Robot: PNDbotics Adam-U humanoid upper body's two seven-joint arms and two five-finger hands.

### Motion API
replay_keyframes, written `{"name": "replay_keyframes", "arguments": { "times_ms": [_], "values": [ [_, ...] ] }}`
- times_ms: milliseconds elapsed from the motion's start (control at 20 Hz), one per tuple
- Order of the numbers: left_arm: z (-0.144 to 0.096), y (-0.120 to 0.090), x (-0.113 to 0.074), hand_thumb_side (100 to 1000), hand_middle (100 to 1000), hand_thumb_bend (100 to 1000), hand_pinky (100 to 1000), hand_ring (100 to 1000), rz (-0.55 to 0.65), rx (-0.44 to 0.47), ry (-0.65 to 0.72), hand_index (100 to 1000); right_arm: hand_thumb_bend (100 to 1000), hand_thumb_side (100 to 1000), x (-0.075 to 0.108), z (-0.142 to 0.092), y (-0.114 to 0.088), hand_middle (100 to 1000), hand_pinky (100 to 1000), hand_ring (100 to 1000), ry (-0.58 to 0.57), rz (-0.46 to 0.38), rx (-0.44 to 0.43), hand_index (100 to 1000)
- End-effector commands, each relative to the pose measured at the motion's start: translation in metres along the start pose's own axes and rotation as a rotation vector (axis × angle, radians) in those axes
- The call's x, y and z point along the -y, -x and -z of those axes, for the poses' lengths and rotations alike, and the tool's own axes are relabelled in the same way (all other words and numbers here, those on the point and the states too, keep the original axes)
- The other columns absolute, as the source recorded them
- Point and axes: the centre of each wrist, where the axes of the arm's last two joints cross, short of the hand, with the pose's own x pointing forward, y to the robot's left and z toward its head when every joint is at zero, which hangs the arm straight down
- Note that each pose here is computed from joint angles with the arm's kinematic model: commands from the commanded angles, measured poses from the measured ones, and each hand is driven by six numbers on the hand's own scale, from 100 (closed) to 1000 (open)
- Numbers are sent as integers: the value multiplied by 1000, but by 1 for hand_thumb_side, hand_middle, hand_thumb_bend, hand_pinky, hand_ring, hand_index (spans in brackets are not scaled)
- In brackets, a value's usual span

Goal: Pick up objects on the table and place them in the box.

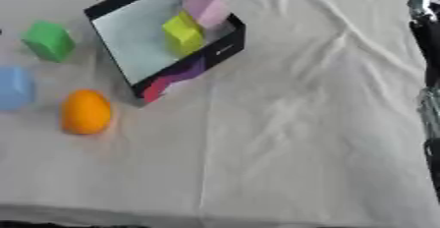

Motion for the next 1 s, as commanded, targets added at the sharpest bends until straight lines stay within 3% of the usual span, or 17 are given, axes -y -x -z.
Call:
{"name": "replay_keyframes", "arguments": {
  "times_ms": [50,250,650,850,900,1000],
  "values": [
    [-2,16,-34,247,866,712,907,906,176,-32,52,884,100,566,4,8,-9,792,872,787,-12,-6,31,833],
    [-1,36,-37,239,869,733,914,912,257,-66,137,884,100,564,2,9,-10,788,869,784,-25,-3,32,819],
    [9,53,-35,294,865,739,927,919,355,-26,278,876,100,570,2,8,-9,780,866,778,-22,-3,22,811],
    [16,60,-40,223,852,726,926,915,401,-17,331,861,100,573,2,8,-7,778,865,776,-21,-6,12,809],
    [18,61,-40,148,837,728,926,913,413,-12,349,850,100,574,2,7,-6,777,865,775,-20,-7,10,809],
    [23,63,-40,100,835,746,923,910,439,-4,386,846,100,574,2,7,-6,776,865,774,-18,-9,7,808]
  ]
}}
